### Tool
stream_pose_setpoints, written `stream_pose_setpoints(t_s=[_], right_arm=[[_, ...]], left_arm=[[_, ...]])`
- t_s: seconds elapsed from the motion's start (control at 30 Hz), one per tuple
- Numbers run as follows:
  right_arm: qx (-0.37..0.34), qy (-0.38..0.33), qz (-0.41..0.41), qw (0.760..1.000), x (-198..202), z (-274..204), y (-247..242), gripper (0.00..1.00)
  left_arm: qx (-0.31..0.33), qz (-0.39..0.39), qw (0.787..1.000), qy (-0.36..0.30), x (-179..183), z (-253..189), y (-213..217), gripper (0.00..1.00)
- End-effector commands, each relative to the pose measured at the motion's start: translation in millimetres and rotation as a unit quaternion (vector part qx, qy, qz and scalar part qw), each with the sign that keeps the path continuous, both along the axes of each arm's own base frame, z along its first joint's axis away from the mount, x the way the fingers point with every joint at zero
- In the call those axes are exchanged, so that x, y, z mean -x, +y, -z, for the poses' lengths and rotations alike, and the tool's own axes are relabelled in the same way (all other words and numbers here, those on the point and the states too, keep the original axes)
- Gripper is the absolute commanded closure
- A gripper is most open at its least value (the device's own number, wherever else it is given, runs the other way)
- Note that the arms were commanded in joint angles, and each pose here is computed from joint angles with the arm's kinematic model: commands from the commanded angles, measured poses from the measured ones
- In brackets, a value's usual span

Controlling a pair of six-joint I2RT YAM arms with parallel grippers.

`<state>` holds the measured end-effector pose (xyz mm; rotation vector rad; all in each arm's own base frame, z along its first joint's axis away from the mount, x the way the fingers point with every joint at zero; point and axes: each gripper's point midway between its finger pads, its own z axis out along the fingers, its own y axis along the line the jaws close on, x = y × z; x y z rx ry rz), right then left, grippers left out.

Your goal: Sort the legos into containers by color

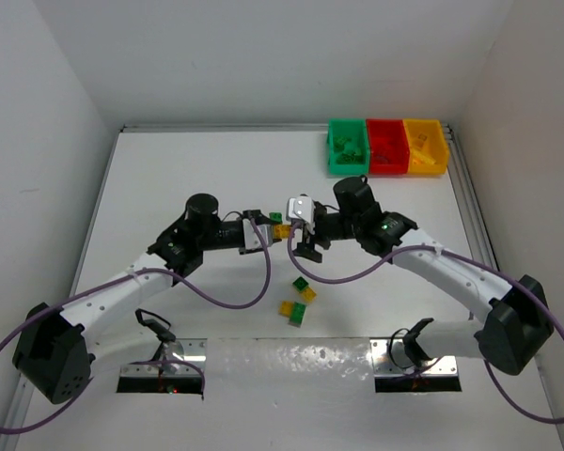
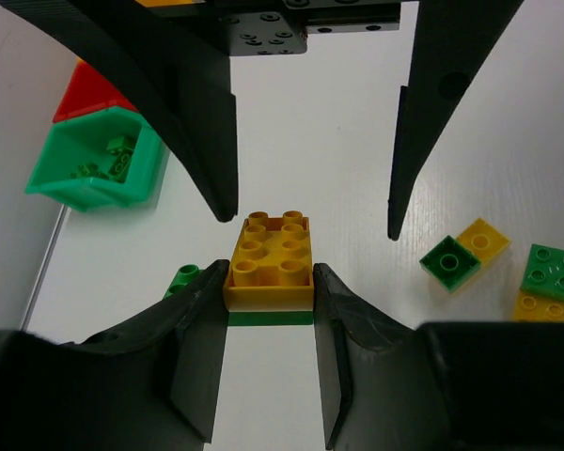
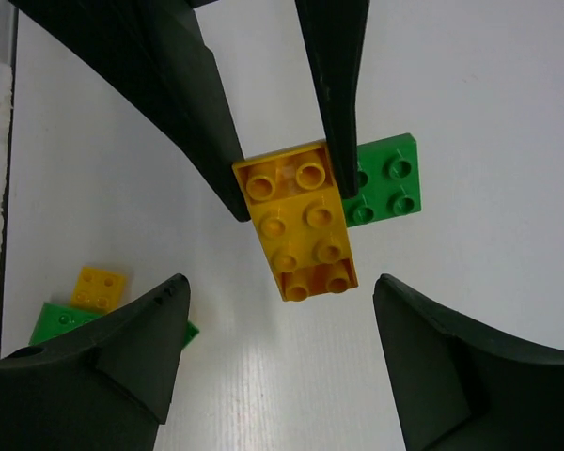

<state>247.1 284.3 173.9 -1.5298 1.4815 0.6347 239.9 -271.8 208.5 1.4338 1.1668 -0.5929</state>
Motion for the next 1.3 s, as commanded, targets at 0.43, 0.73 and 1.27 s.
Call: stream_pose_setpoints(t_s=[0.43,0.73,1.27], right_arm=[[-0.005,-0.024,-0.014,1.000,-10,-6,21,0.58],[-0.031,-0.016,-0.018,0.999,-6,-15,30,0.62],[-0.048,-0.019,-0.014,0.999,-8,-24,37,0.43]], left_arm=[[0.014,0.033,0.999,-0.026,9,-22,-8,1.00],[0.008,0.024,0.999,-0.023,7,-14,-7,1.00],[0.010,0.024,0.999,-0.021,6,-13,-7,1.00]])
